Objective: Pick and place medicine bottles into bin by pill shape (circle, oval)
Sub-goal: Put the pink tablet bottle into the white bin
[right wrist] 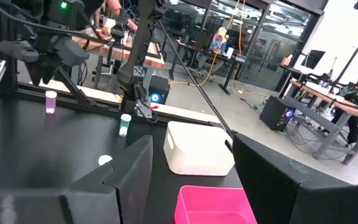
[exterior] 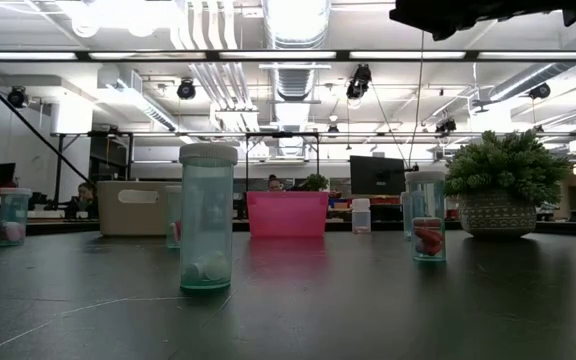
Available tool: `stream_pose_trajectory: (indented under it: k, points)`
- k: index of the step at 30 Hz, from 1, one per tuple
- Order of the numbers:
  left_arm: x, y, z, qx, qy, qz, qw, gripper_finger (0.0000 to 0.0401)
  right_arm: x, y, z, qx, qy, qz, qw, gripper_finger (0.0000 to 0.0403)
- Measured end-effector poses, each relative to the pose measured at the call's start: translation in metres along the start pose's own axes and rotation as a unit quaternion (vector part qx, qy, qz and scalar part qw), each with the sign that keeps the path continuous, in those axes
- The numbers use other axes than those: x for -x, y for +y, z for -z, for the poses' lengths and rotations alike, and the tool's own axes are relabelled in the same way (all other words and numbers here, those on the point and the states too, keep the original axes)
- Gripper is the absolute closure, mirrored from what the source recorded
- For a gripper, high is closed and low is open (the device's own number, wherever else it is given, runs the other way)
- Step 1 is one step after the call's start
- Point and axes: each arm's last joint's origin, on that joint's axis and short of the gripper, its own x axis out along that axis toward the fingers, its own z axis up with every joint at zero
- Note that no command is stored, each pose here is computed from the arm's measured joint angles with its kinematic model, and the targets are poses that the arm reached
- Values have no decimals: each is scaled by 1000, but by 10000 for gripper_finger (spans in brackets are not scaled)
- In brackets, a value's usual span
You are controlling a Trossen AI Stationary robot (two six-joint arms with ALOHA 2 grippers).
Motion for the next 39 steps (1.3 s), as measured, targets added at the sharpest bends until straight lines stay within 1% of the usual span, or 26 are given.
stream_pose_trajectory:
  k: [3,7,12,16,20,26,32,35,39]
  points:
    - [-5,7,10,-4,-3,-13,1000,276,0,0,0,0,0,0,1000,188]
    - [-14,14,19,-6,-10,-30,1000,241,-1,0,1,-3,3,-1,1000,188]
    - [-28,25,17,15,-16,-60,998,194,-4,1,3,-4,11,-3,1000,188]
    - [-37,31,15,18,4,-94,995,177,-5,2,4,-4,13,-4,1000,188]
    - [-46,36,13,17,13,-108,994,175,-5,2,4,-3,12,-4,1000,188]
    - [-64,37,12,12,35,-82,996,175,-5,2,4,-2,12,-3,1000,188]
    - [-72,41,8,14,27,-92,995,178,-5,2,4,-2,12,-3,1000,188]
    - [-73,42,7,14,25,-94,995,196,-5,2,4,-2,12,-3,1000,188]
    - [-73,42,7,14,27,-95,995,238,-5,2,4,-2,12,-3,1000,188]
